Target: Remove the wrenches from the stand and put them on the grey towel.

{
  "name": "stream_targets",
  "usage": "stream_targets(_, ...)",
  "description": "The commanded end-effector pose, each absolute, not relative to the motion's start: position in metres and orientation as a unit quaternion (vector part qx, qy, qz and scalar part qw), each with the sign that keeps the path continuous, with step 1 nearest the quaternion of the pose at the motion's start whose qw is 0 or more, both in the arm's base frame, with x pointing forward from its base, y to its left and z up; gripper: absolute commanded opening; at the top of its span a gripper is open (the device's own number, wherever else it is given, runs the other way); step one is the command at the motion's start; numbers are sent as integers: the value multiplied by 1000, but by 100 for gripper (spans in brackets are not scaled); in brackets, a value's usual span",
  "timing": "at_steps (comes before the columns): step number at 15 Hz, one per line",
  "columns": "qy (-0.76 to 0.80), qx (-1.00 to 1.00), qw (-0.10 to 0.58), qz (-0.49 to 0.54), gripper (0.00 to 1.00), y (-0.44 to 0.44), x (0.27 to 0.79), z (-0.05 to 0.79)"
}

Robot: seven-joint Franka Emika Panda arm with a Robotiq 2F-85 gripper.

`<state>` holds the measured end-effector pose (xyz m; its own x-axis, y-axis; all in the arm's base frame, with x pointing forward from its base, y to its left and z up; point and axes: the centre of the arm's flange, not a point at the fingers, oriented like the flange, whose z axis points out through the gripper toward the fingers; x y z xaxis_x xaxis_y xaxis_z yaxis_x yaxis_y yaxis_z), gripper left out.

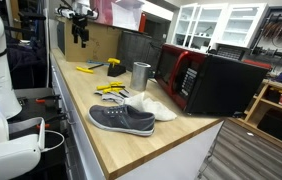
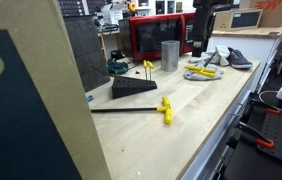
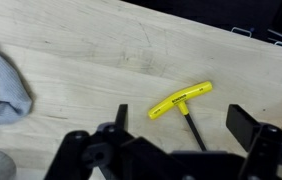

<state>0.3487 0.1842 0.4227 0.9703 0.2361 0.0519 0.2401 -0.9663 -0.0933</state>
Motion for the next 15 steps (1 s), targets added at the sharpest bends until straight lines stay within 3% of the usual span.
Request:
stream_targets(1, -103, -992, 57, -36, 100, 201, 364, 420)
stream_targets(15, 115, -981, 76, -138, 100, 188, 463, 425)
